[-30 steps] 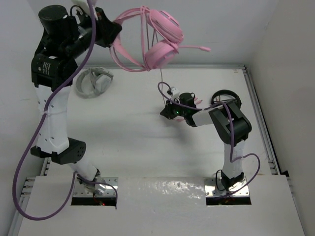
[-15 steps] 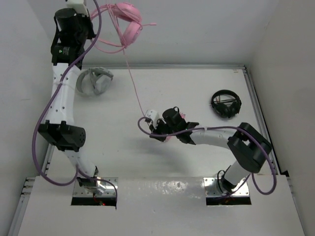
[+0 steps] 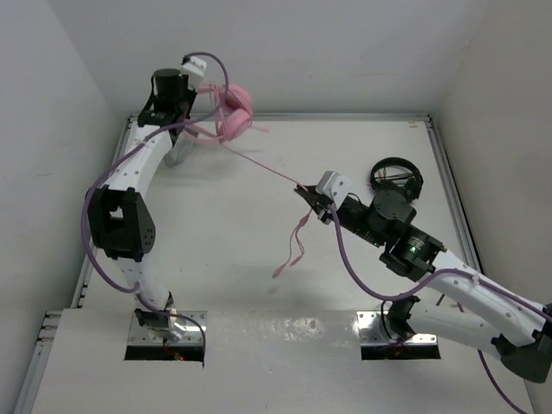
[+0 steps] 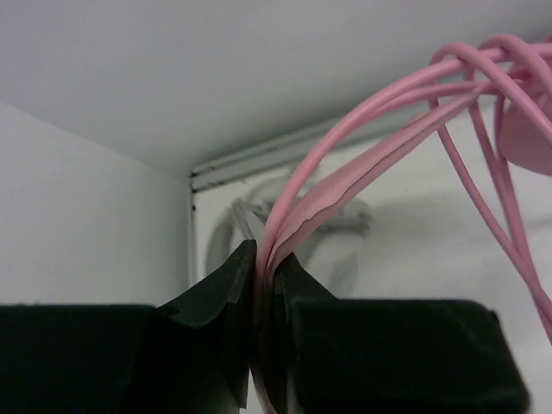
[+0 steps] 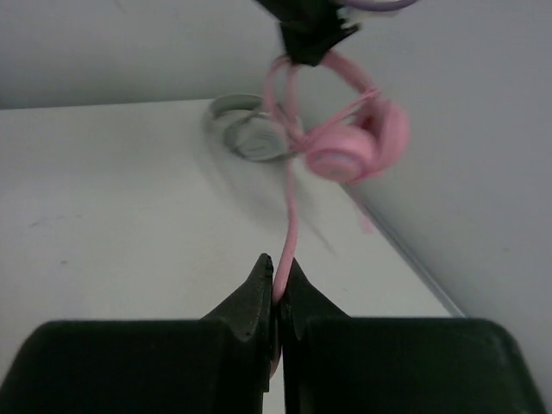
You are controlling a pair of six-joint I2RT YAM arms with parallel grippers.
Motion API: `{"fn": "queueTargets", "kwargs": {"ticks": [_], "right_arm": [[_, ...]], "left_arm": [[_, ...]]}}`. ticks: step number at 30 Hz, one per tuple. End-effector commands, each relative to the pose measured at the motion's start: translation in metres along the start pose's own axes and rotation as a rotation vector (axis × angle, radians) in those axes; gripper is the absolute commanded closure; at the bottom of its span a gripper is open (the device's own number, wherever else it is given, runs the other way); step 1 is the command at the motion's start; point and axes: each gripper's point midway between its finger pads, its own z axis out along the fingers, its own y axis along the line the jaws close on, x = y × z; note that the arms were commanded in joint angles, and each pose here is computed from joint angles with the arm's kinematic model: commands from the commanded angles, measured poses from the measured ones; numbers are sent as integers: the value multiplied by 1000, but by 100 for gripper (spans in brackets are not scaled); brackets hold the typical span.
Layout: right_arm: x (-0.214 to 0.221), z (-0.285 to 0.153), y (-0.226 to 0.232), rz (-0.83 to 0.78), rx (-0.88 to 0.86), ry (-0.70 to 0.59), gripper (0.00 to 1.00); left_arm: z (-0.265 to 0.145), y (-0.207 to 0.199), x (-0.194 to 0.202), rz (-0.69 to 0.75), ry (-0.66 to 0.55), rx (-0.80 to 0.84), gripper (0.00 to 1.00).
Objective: Wrap the headphones
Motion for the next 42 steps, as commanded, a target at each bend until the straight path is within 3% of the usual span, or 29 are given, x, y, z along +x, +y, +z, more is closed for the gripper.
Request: {"fn": "queueTargets", "kwargs": {"ticks": [1,2,3,5,9,10,13,17,22,26,29,30,34,37,42], "right_arm": [[-27,-6,-59,-125,270,5,100],[-24,1,-70,-171,306,41,100],[-43,0,-90,-187,385,43,100],[-55,8,-107,-239,423,65,100],[-69,32,-147,-266,498,104,100],[-83,31,-163,-254,528,91,100],[-65,37,-204,-158,547,118,100],[-28,35,-248,-124,623,197,100],[10,45,-263,5,581,201,100],[47,65,-261,71,507,255,100],[92,83,-230,111,330,340,100],[110,86,-214,136,261,366,95],[142,105,-155,258,21,294,83],[158,114,-132,348,-27,213,76],[169,137,-99,475,-78,85,73]], "left_arm": [[-72,1,-76,175,-322,54,100],[-102,-8,-80,223,-343,89,100],[-113,-51,-65,319,-321,171,100],[-140,-81,-45,394,-268,260,100],[-171,-142,-8,430,-183,443,100],[-176,-148,-2,425,-171,471,100],[-196,-166,5,392,-150,589,100],[-229,-177,-14,314,-172,734,100],[-260,-179,-29,227,-170,847,100],[-287,-184,-47,185,-213,960,100],[-309,-175,-77,92,-261,994,100],[-314,-172,-87,68,-281,995,100],[-346,-148,-147,-60,-408,1007,100],[-358,-140,-177,-138,-450,1029,100],[-350,-138,-202,-204,-468,1011,100]]}}
